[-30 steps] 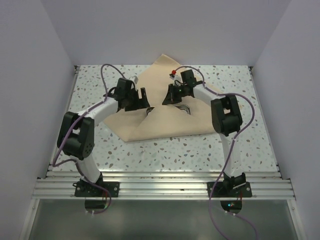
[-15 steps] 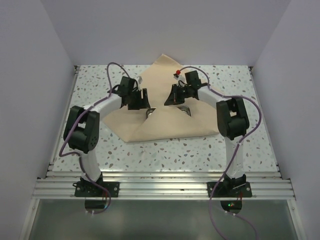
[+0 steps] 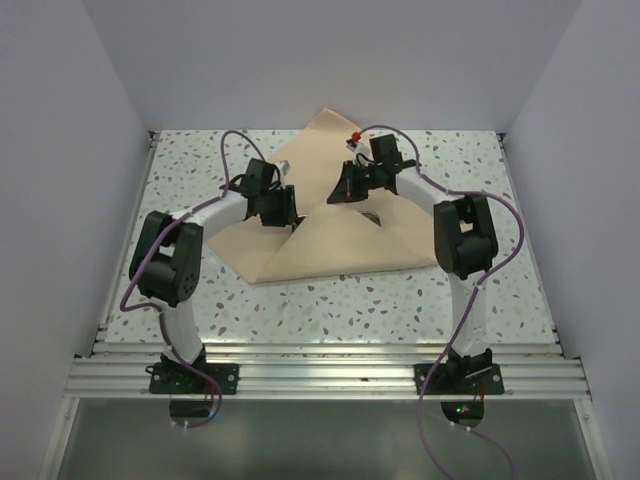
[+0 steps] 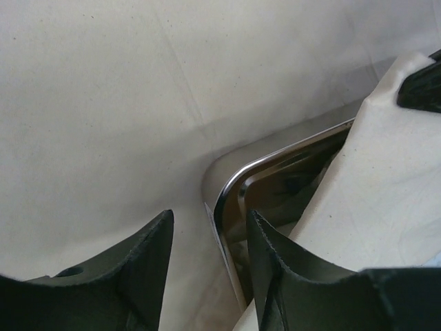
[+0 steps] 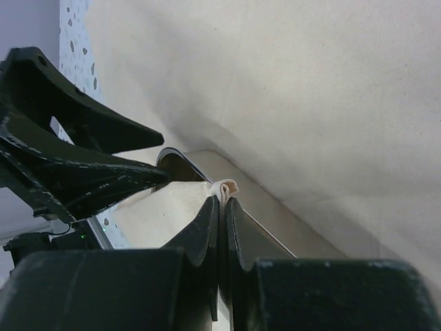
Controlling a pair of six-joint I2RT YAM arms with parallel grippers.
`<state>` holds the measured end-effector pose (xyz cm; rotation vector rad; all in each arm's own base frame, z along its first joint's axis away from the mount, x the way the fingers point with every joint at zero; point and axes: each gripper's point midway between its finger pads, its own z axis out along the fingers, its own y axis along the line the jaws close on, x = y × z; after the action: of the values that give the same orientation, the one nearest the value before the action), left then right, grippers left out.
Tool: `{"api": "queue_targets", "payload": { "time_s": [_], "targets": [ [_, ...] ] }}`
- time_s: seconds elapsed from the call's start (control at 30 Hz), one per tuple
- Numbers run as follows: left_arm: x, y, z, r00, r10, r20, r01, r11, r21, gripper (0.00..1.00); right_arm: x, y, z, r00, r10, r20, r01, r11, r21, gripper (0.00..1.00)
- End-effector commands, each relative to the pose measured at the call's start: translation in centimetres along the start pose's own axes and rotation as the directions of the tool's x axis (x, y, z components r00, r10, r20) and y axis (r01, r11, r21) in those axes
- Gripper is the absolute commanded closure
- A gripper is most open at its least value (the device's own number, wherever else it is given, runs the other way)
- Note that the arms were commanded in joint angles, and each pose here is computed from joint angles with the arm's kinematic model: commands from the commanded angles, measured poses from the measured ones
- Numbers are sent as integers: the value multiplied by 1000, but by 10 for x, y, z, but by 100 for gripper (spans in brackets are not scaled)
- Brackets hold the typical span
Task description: Prepare the surgical pack
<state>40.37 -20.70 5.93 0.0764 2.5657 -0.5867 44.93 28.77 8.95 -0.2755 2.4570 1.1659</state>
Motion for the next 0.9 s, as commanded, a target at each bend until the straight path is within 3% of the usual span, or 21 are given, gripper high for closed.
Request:
{"api": "queue_targets", "payload": {
  "time_s": [0.0, 0.23, 0.57, 0.87],
  "targets": [
    [10, -2, 7, 999, 28, -30, -28, 1000, 4, 50, -25, 7, -5, 998, -35, 50, 35, 999, -12, 100],
    [13, 2, 13, 998, 39, -58, -40, 999, -21, 56, -31, -7, 6, 998, -18, 53, 18, 1000, -7, 100],
    [6, 13, 17, 995, 72, -70, -78, 993, -86, 80, -23, -47, 32, 999, 48, 9, -48, 998, 39, 100],
    [0, 19, 12, 995, 80, -67, -88, 987, -134, 79, -3, -59, 27, 996, 53, -67, -47, 995, 93, 100]
  ]
}}
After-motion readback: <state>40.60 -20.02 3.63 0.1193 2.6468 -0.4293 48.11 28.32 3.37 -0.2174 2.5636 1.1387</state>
